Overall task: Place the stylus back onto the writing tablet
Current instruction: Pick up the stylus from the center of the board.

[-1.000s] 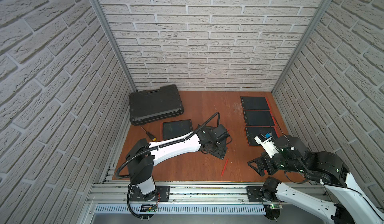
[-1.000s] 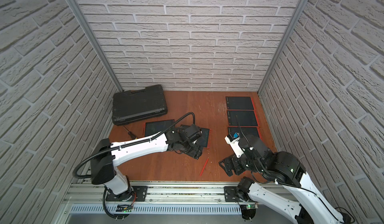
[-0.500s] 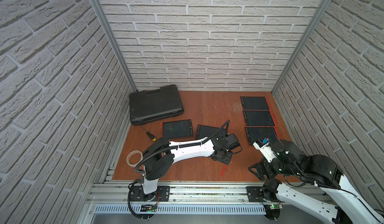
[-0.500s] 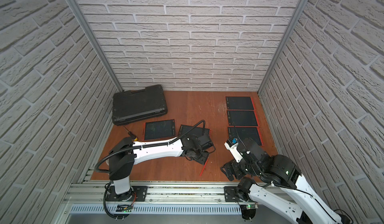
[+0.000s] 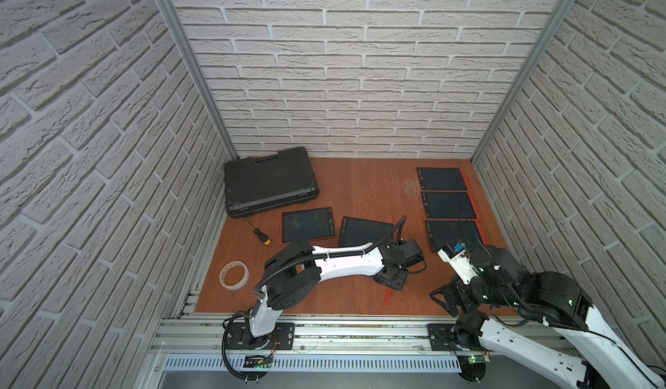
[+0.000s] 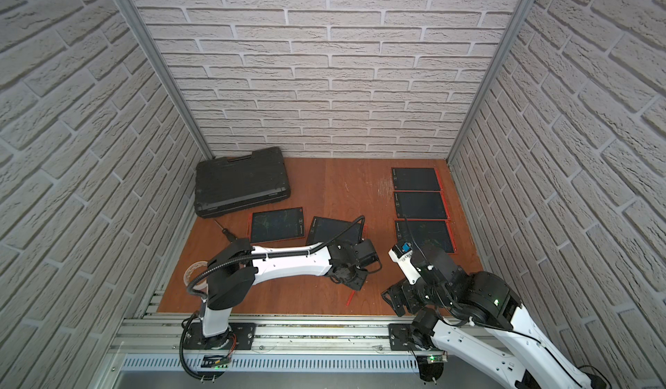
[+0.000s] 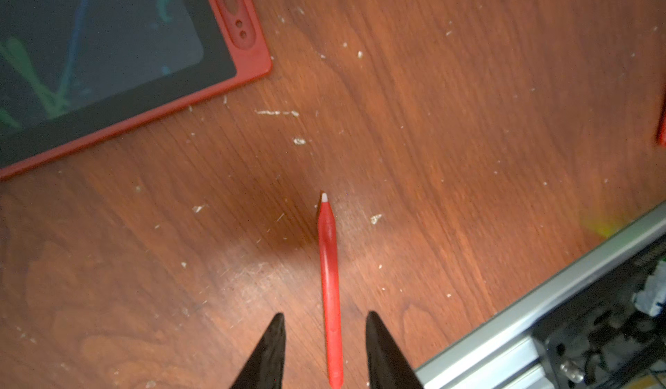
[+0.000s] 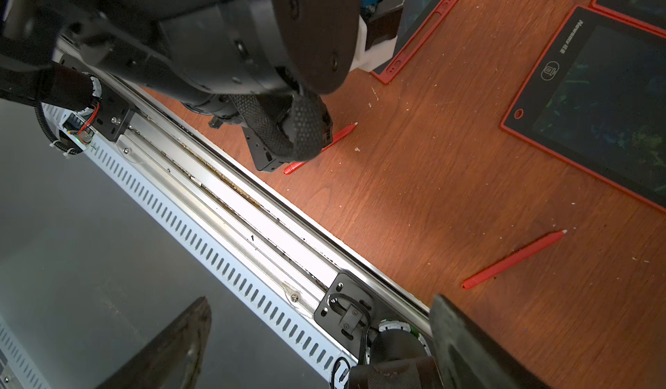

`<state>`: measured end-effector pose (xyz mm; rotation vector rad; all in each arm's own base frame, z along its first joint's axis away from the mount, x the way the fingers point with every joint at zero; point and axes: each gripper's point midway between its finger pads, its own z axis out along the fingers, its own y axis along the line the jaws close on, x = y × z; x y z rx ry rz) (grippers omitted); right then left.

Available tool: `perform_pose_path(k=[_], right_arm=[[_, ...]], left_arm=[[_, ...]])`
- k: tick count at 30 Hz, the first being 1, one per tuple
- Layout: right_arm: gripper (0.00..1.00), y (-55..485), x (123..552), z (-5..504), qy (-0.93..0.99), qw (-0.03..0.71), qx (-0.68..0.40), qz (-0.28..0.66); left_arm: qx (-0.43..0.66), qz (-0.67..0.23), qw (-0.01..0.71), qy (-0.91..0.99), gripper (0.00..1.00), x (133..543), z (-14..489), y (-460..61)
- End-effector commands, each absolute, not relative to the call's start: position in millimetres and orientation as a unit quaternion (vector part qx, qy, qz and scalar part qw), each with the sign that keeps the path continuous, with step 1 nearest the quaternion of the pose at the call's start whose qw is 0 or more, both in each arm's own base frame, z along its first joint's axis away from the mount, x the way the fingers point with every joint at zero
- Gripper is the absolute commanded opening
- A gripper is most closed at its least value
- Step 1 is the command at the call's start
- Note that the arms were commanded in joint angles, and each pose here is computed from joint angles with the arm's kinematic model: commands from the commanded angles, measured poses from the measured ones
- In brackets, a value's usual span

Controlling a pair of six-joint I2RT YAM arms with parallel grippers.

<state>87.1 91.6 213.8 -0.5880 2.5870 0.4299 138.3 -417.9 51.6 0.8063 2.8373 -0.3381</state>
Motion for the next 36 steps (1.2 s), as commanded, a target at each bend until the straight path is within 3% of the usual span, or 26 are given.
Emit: perform_pose_path(k=[1, 13, 36], right_arm=[[0.94, 93.3, 92.0, 216.0, 0.931, 0.247, -0.217, 0.158], [0.94, 91.1, 93.3, 215.5, 0.930, 0.256, -0.212, 0.157], [0.94, 88.9, 95.0, 215.9, 0.930, 0.262, -0.205, 0.153]], left_arm=[[0.275, -0.108, 0.075, 0.952, 0.38, 131.0, 46.0, -421.9], [0.283, -0.065, 0.062, 0.955, 0.40, 128.5, 30.8, -409.3], [0.290, -0.046, 0.048, 0.955, 0.29, 123.1, 14.5, -406.5]])
